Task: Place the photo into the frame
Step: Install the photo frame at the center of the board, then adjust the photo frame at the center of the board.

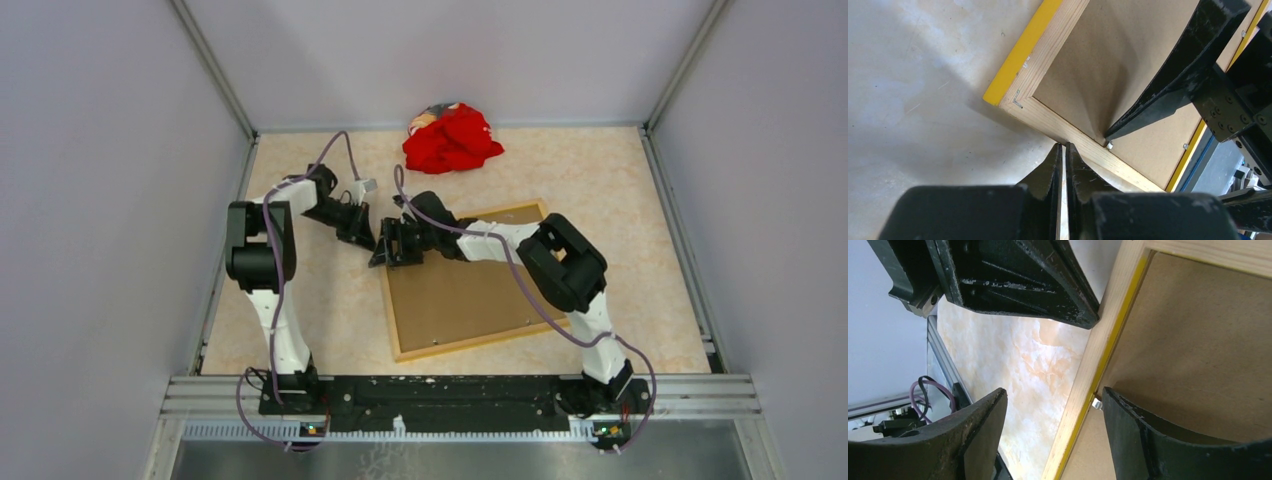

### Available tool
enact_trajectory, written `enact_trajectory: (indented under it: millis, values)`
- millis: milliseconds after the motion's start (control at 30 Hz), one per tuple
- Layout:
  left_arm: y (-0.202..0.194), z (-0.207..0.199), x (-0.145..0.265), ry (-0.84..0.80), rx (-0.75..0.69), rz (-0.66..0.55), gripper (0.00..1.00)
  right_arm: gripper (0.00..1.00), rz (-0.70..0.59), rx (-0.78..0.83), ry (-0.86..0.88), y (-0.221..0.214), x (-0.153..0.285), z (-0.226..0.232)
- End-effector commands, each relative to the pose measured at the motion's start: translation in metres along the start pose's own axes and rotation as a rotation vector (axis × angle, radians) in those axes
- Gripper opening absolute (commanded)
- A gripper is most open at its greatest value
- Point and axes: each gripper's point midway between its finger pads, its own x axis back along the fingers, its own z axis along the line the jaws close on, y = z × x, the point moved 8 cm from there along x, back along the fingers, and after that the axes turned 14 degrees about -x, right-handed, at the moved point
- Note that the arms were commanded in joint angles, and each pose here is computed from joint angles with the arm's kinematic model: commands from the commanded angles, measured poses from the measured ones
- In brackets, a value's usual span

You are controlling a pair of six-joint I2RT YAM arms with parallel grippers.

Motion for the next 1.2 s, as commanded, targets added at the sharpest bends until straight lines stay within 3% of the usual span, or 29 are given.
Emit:
enact_trajectory:
  millis: [0, 167, 233, 400, 533, 700, 867, 1000, 1167]
  values:
    - [0.01, 0.011, 0.007, 0.105, -0.091, 0.027, 0.09, 0.72, -0.112, 0.067, 0.05, 0.037, 0.031, 0.037]
    - [0.026, 0.013, 0.02, 0.144, -0.142, 0.021, 0.14, 0.84, -0.242, 0.054, 0.02, 0.053, 0.083, 0.044]
    - [0.04, 0.017, 0.027, 0.174, -0.19, 0.0, 0.2, 0.9, -0.28, 0.025, -0.031, 0.045, 0.106, 0.033]
    - [0.085, 0.038, 0.036, 0.228, -0.263, -0.066, 0.41, 0.94, -0.224, -0.07, -0.23, -0.014, 0.157, -0.011]
    - [0.104, 0.046, 0.02, 0.176, -0.266, -0.095, 0.48, 0.94, -0.154, -0.187, -0.269, -0.077, 0.206, -0.031]
    - [0.1, 0.045, -0.008, 0.117, -0.248, -0.059, 0.5, 0.93, -0.105, -0.311, -0.35, -0.139, 0.263, -0.05]
    - [0.082, 0.041, -0.023, 0.09, -0.219, -0.019, 0.46, 0.93, -0.046, -0.443, -0.396, -0.181, 0.277, -0.078]
    - [0.067, 0.032, -0.027, 0.066, -0.211, 0.0, 0.39, 0.93, -0.099, -0.46, -0.407, -0.182, 0.269, -0.093]
    - [0.048, 0.019, -0.028, 0.063, -0.218, 0.036, 0.36, 0.91, -0.213, -0.431, -0.438, -0.156, 0.247, -0.101]
